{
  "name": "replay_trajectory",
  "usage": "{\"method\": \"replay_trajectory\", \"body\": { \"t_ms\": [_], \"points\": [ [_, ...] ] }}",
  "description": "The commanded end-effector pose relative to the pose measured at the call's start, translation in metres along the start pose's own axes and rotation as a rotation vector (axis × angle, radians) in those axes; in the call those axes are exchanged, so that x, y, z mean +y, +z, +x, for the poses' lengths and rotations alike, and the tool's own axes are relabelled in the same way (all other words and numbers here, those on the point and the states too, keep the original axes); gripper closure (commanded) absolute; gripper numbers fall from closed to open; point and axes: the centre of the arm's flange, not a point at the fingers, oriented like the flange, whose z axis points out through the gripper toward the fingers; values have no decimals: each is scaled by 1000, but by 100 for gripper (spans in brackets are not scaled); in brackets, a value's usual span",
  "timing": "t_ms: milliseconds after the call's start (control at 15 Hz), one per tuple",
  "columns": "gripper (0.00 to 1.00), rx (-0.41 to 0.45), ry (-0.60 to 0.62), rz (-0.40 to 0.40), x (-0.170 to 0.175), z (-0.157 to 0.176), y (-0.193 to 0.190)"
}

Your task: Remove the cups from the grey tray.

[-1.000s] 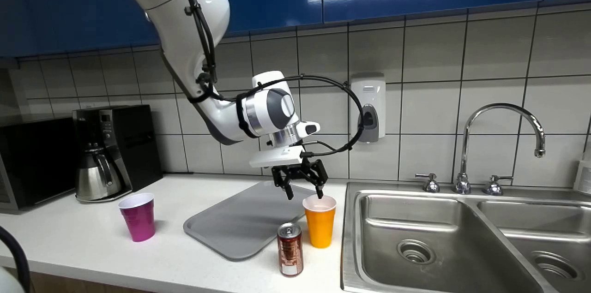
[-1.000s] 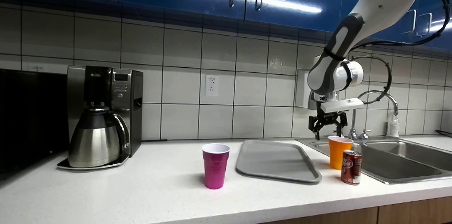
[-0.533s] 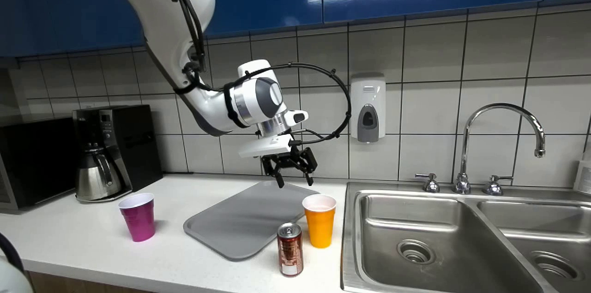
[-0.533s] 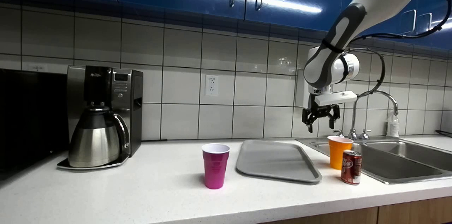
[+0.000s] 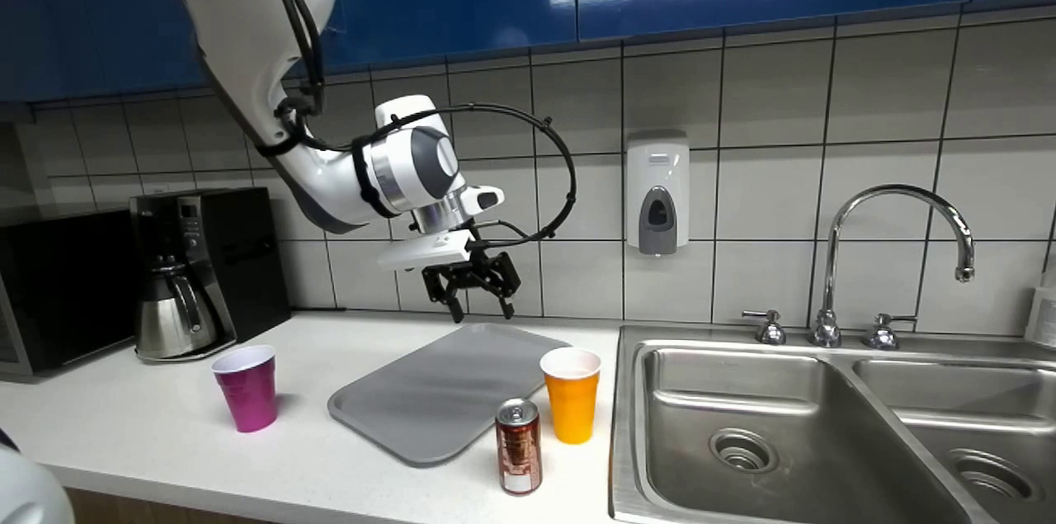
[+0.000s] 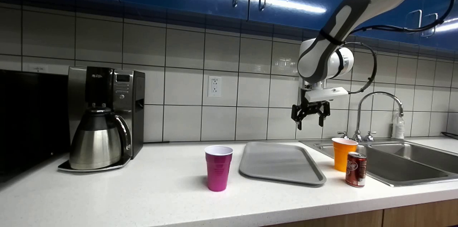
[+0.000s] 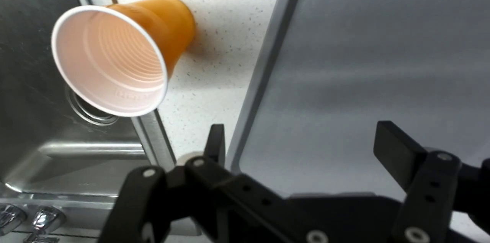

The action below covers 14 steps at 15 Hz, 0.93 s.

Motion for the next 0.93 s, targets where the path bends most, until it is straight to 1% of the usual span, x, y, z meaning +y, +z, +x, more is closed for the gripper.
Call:
{"method": "replay_trajectory", "body": {
  "t_ms": [0, 333, 400, 533, 867],
  "points": [
    [0, 8, 8, -8, -22, -17, -25],
    [0, 10, 4, 6, -48, -27, -43],
    [0, 16, -7, 22, -40, -12, -26],
    [0, 17, -9, 24, -47, -16, -30],
    [0, 15, -10, 24, -47, -18, -31]
  ]
}}
